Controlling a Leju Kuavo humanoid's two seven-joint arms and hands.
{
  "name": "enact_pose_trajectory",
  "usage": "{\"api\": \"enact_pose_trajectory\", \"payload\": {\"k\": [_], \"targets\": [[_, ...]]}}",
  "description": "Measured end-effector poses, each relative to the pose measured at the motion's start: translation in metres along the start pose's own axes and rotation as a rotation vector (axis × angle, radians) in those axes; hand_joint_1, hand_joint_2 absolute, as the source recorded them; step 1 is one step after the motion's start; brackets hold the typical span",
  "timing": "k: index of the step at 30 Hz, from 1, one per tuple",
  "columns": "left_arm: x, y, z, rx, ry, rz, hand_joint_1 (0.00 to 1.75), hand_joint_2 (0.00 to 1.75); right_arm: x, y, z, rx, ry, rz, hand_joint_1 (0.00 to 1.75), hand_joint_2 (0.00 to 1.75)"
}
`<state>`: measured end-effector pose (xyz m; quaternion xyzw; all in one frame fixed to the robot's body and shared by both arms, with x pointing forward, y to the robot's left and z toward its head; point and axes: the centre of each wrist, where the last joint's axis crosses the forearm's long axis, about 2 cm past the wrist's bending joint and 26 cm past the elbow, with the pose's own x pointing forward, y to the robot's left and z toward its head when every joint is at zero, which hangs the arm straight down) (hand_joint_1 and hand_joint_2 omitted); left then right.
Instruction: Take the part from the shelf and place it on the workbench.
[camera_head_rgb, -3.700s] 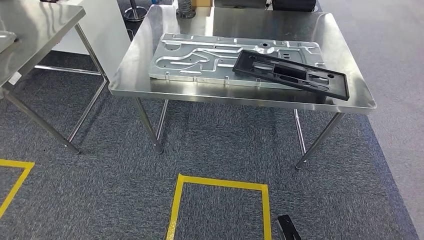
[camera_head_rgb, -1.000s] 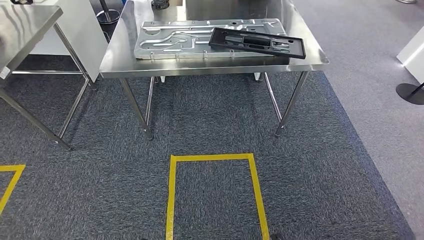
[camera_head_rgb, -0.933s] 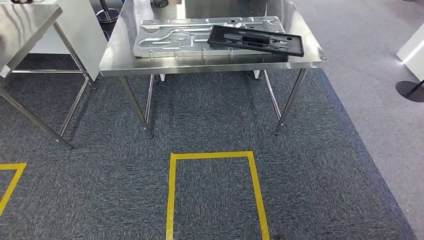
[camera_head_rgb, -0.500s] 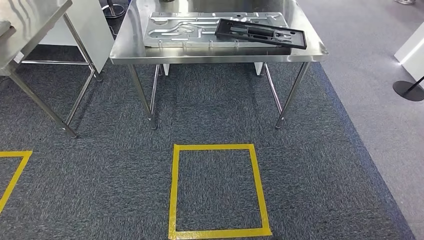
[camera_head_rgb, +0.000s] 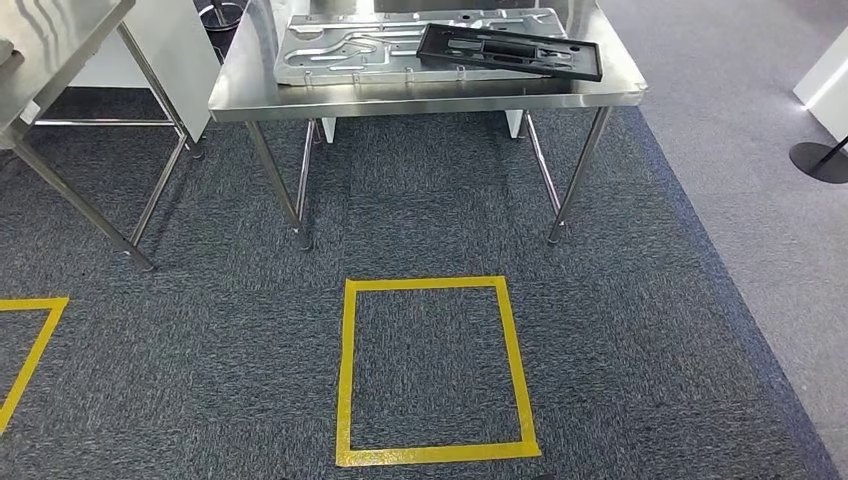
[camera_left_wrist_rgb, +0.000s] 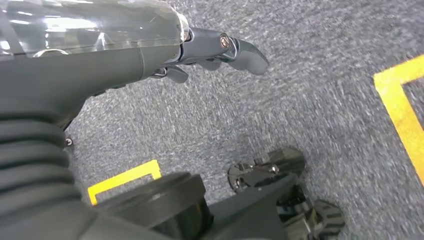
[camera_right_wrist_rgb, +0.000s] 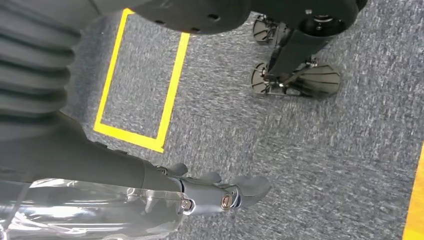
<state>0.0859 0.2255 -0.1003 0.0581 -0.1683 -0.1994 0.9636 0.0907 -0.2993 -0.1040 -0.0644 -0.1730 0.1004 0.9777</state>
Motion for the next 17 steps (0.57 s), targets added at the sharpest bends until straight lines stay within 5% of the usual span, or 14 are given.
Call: {"api": "enact_pose_trajectory", "payload": {"k": [17], "targets": [[-0.035, -0.006, 0.005, -0.063, 0.077, 0.077, 0.0, 1.75, 0.002, -0.013, -0.001, 0.034, -0.014, -0.012, 0.0, 1.75]]}}
